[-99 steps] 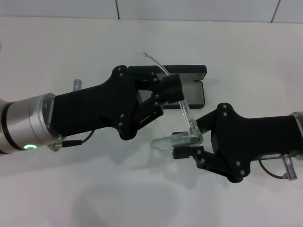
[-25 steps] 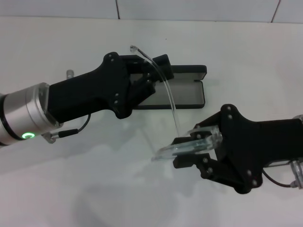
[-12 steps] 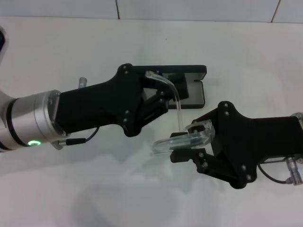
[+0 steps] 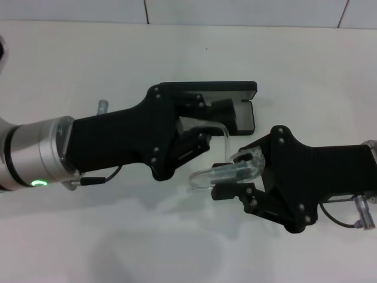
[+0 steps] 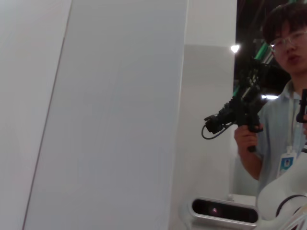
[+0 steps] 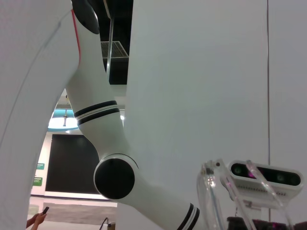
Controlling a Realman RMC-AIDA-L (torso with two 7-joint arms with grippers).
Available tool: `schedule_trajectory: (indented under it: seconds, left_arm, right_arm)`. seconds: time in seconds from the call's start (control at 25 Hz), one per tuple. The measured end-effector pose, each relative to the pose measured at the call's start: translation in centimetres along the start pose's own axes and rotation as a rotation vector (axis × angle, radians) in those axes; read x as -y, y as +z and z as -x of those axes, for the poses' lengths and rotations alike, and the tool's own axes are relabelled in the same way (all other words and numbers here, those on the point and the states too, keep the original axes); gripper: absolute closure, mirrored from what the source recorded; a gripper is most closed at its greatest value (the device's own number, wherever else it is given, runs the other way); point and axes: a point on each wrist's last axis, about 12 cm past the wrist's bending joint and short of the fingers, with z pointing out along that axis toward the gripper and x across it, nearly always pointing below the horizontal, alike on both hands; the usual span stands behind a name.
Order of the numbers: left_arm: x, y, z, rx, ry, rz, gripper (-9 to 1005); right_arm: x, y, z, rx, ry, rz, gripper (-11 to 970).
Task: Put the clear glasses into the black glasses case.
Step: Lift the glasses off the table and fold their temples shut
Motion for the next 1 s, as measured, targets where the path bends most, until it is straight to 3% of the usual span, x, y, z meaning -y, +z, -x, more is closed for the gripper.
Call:
schedule_trajectory:
  seconds: [1.0]
  left_arm:
    - [0.34, 0.01, 0.06, 0.001, 0.000, -0.021, 877]
  right_arm:
    - [0.30, -0.07, -0.20, -0.005, 0.036, -0.033, 841]
